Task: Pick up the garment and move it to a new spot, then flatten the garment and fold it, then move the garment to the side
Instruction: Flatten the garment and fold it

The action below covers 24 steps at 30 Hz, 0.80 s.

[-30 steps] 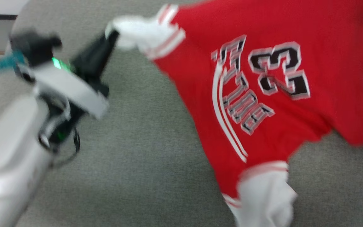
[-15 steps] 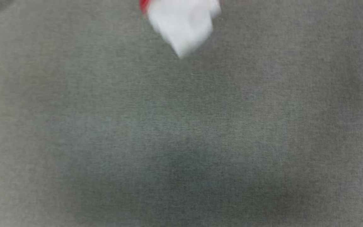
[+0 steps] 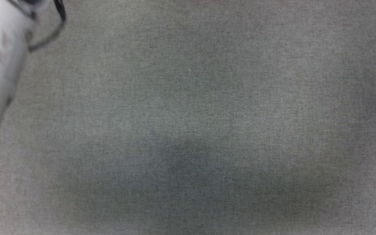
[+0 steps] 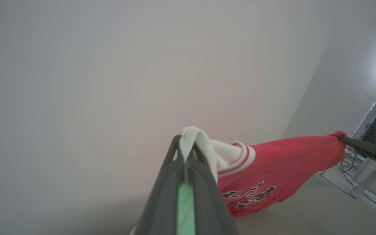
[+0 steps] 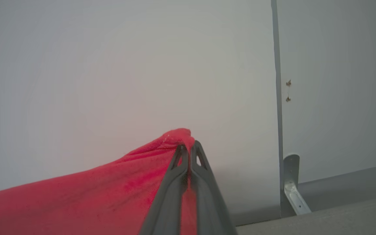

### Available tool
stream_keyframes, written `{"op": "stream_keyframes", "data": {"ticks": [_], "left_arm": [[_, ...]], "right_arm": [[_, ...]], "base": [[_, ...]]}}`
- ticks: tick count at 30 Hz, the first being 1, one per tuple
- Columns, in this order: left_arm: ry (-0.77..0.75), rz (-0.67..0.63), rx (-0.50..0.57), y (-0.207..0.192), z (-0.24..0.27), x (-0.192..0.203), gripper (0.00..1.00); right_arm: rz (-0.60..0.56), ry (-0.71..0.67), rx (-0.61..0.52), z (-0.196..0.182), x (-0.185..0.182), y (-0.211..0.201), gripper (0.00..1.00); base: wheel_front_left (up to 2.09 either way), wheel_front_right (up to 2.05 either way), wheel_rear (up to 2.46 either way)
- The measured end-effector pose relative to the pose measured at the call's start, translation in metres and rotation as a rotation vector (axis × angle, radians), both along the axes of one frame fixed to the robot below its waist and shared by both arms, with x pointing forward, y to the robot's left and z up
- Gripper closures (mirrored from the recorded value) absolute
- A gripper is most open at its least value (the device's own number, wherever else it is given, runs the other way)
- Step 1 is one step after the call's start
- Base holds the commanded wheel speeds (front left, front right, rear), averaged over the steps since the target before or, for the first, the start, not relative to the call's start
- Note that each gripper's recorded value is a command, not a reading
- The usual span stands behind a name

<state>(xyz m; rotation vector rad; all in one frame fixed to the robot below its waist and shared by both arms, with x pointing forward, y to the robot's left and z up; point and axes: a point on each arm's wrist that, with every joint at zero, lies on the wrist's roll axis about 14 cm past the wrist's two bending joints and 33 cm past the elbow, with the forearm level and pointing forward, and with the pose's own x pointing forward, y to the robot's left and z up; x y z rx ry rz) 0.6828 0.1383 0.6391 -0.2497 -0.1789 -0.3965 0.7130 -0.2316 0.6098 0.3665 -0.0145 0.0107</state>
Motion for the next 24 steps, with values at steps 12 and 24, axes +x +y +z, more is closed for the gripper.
{"op": "stream_keyframes", "data": {"ticks": [12,24], "left_arm": [[0.083,-0.045,-0.144,0.008,-0.065,-0.075,1.0],[0.253,-0.094,-0.132,-0.002,-0.139,-0.205,1.0]], "right_arm": [[0.165,0.148,-0.082,-0.076,-0.068,0.006,1.0],[0.251,0.283,-0.09,-0.107,-0.187,-0.004,1.0]], "base": [[0.0,0.0,0.0],[0.0,0.0,0.0]]}}
